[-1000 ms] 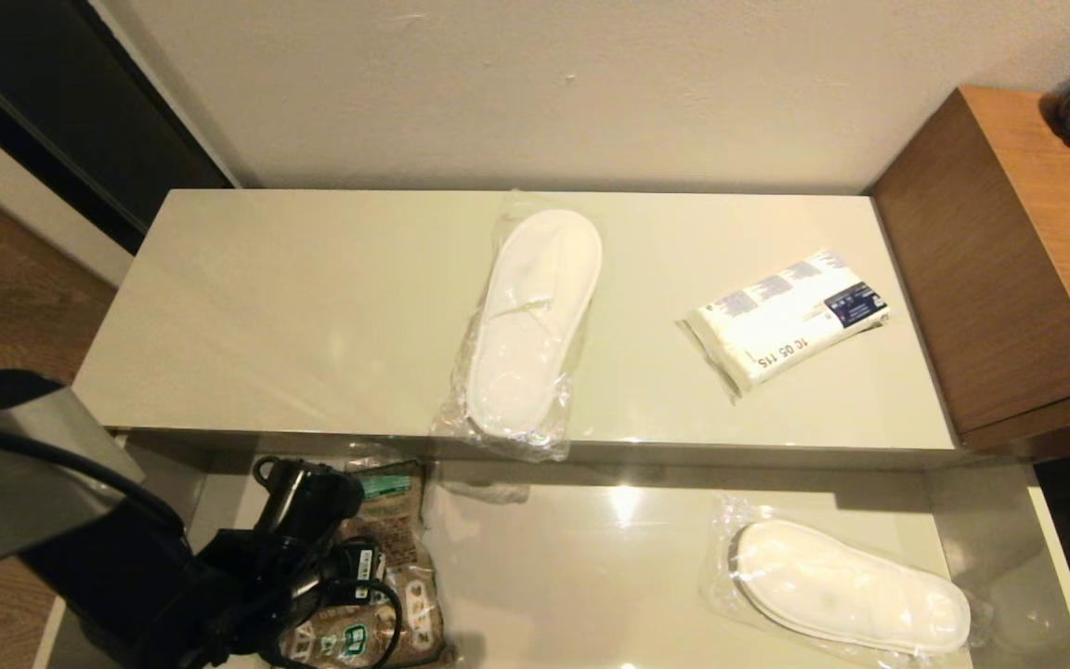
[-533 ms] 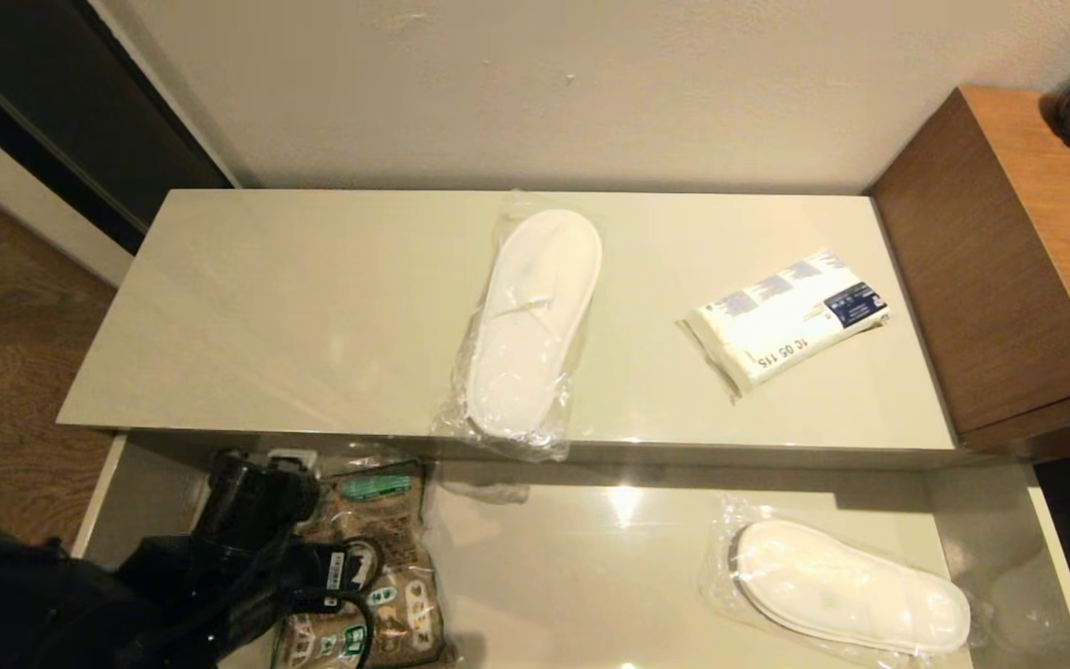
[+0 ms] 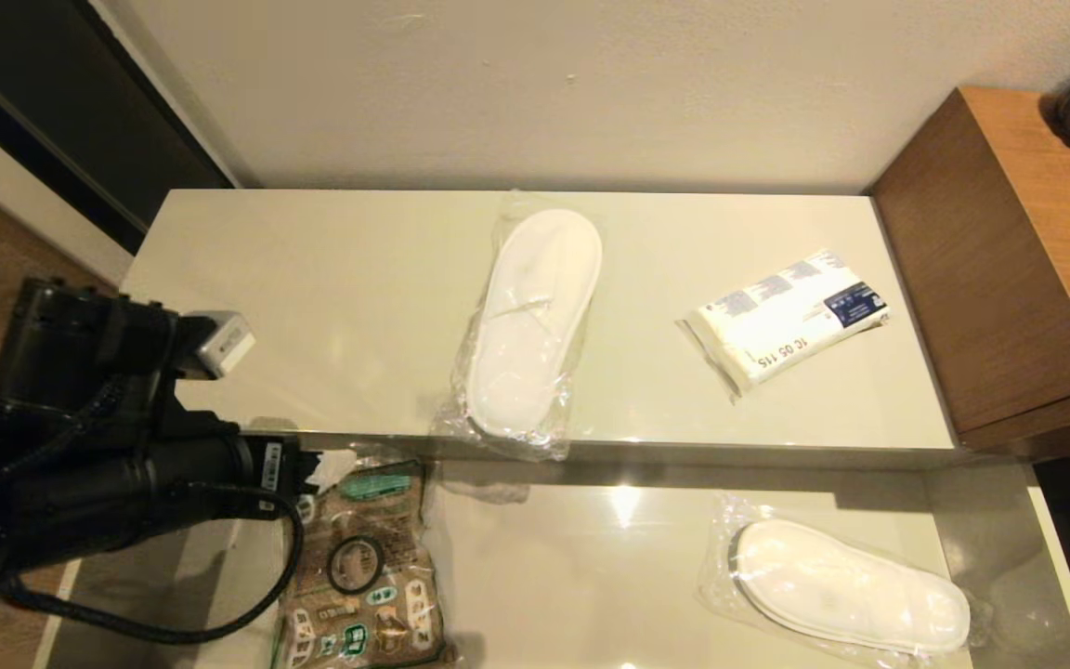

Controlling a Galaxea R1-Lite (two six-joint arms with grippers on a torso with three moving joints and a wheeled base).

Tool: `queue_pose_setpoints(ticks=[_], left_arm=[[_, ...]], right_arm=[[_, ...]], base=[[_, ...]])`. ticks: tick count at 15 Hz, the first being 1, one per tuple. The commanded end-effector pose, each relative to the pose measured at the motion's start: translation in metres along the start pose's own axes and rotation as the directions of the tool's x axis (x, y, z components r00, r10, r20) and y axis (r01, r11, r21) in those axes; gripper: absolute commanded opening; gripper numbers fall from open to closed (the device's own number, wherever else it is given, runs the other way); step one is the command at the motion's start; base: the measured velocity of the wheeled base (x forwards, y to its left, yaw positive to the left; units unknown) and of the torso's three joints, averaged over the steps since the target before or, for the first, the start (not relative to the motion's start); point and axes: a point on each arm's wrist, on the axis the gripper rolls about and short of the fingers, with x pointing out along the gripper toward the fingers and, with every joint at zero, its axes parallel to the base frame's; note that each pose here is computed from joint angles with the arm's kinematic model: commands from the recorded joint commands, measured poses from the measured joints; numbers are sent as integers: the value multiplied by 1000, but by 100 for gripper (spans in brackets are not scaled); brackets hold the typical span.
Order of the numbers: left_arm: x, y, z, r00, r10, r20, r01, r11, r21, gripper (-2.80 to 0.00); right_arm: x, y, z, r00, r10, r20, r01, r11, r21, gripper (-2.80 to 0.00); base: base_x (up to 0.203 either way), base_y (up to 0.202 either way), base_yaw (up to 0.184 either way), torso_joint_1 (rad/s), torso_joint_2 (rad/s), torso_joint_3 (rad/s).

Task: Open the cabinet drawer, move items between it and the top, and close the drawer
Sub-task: Pick up the disposable slippers on the table

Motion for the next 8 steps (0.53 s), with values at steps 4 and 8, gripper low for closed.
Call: queue_pose_setpoints(ticks=[4,8], left_arm=[[-19,-14,28,993,-76,86,75,997,20,-280],[-12,-50,47,974,-211,80,205,976,73,-280]], right_arm=[[0,0,0,1000,0,-1,0,1000,-1,-280],[0,0,0,1000,0,-1,0,1000,-1,-280]], base=[[0,0,0,0,0,0],[0,0,0,0,0,0]])
